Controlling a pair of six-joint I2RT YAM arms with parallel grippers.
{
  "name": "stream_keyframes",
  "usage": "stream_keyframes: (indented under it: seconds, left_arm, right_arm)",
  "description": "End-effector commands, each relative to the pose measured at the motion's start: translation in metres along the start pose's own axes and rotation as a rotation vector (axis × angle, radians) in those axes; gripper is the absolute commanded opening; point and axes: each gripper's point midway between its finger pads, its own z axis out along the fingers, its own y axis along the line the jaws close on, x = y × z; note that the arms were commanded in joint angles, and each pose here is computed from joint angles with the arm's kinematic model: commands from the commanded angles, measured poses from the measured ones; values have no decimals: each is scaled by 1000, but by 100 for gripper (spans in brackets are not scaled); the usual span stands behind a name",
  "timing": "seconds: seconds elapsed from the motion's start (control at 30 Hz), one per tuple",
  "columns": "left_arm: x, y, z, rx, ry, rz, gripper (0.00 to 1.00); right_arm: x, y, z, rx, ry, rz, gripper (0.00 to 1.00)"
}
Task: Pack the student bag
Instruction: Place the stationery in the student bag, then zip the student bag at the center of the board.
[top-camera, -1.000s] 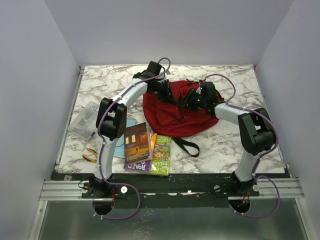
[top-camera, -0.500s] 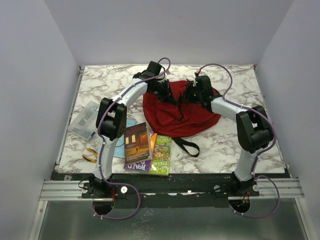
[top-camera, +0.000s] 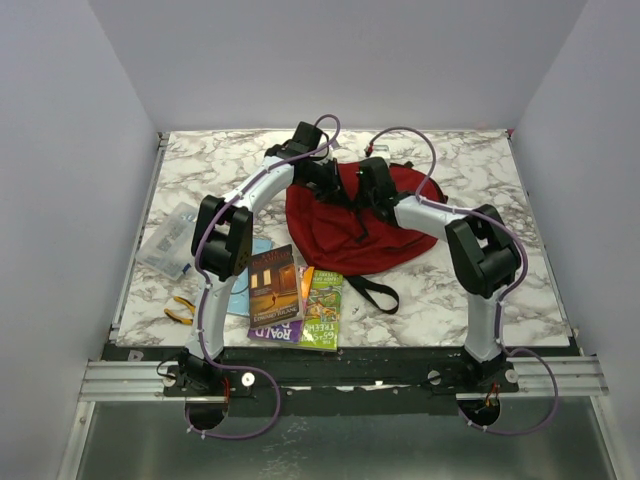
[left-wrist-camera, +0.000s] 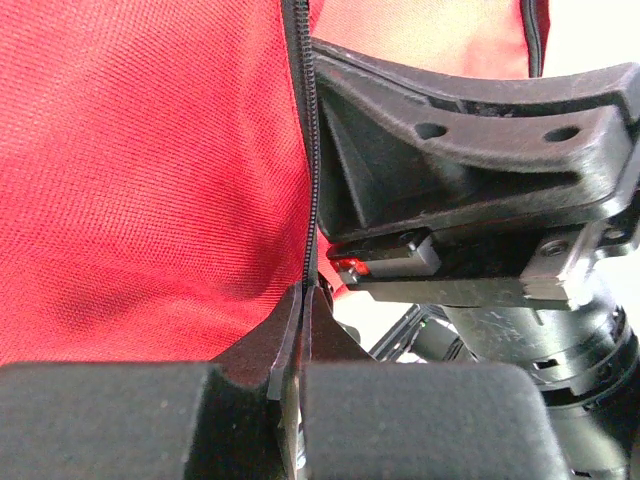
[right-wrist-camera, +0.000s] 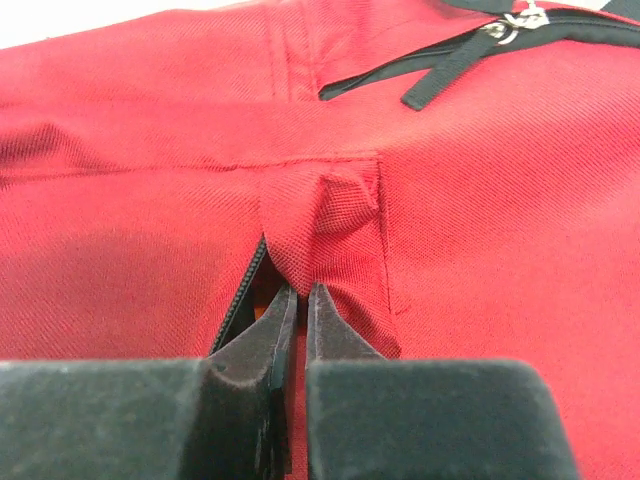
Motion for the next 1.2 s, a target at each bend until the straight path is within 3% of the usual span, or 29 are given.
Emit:
stream_keyframes:
  seconds: [0.0,0.1,0.27,0.53,0.63,0.73,0.8,0.97,1.07,1.17]
  left_arm:
    - [-3,-12,-8,29,-10,24,0]
    - [-3,-10,-6,27,-7,21,0]
    - [-3,-9,-7,22,-10,22,0]
    - [1,-7,-2,30,8,15,0]
    - [3,-7,1,31,15,17,0]
    - [6,-7,5,30,25,17,0]
    - [8,-8,7,29,29,19,0]
    - [11,-10,10,32,39,22,0]
    - [10,-11,10,35,37,23,0]
    - [10,-10,11,33,40,20,0]
  right_arm:
    - [-38,-22,-24,129,-55,-31,1]
    - [-48,-22,-45,102,-35,-61,1]
    - [-54,2,-68,-113,72,-76,1]
    - [-24,5,-71,-627,509,247,1]
    - [-28,5,-66,-666,521,321,1]
    - [-40,-4,-53,-598,483,339,1]
    - [-45,-30,-36,-404,445,277,5]
    - [-43,-61,-32,-79,357,66,43]
    - [-40,-64,-43,61,263,13,57]
    - [-37,-54,-57,93,155,36,61]
